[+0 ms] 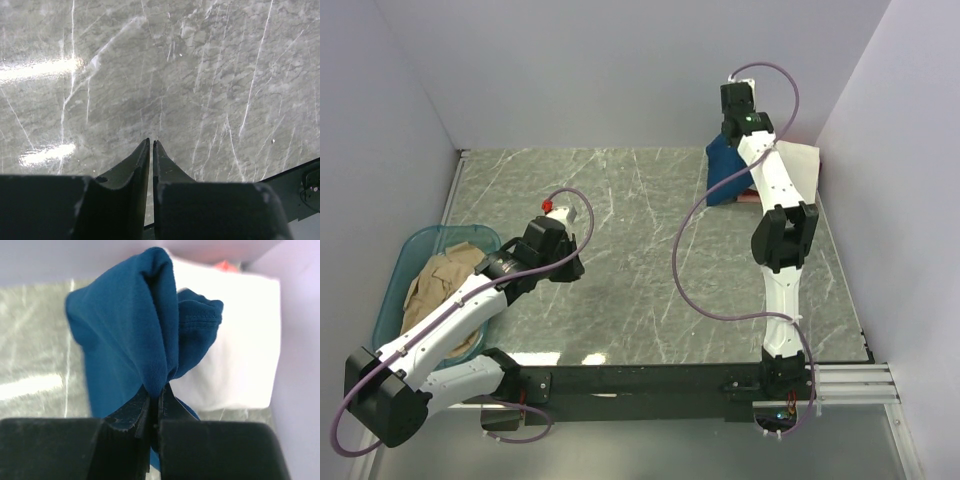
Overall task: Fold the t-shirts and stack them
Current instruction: Put the neatly folded tshirt into the corner of the board with the right arm
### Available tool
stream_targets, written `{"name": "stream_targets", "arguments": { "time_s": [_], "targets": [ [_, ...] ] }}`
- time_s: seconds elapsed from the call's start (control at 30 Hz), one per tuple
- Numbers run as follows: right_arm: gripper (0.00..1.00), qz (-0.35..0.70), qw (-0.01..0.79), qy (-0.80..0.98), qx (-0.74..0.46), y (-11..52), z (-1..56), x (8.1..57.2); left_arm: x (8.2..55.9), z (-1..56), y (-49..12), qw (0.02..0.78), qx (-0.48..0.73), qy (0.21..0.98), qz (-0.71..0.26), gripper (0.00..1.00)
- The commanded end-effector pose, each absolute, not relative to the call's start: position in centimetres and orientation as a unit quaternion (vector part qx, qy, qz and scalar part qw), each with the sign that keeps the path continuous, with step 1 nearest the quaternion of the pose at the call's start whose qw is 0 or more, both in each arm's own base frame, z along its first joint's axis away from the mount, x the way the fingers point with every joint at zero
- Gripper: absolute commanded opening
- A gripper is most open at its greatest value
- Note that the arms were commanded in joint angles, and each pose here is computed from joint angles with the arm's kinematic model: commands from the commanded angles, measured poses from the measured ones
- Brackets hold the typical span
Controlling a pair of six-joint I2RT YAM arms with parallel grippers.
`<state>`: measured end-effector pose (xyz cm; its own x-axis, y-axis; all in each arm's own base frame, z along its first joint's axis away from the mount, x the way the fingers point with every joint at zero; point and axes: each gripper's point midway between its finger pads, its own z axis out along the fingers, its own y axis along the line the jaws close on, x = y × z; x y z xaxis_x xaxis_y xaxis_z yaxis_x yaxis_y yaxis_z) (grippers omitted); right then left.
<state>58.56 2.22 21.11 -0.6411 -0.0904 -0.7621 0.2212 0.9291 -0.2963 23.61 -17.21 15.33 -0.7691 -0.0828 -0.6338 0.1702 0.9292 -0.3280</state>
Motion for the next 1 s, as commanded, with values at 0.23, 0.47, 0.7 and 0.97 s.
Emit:
{"name": "stream_targets", "arguments": {
  "time_s": [0.23,0.47,0.7,0.97],
  "targets": [
    [0.0,-0.187,0.538,0.82,0.064,0.1,30.1,61.1,23.7,16.1,-17.4,0.354,0.033,0.913,-0.201,0.13],
    [0.0,-0.185,0.562,0.802,0.081,-1.0,32.6,60.9,23.7,16.0,-17.4,0.352,0.033,0.914,-0.199,0.13],
    [0.0,-0.179,0.567,0.798,0.098,-2.8,33.7,60.5,23.7,15.6,-17.4,0.347,0.032,0.917,-0.196,0.13],
    [0.0,-0.181,0.549,0.808,0.11,-4.8,32.4,60.0,23.7,15.4,-17.3,0.345,0.03,0.919,-0.191,0.13]
  ]
}}
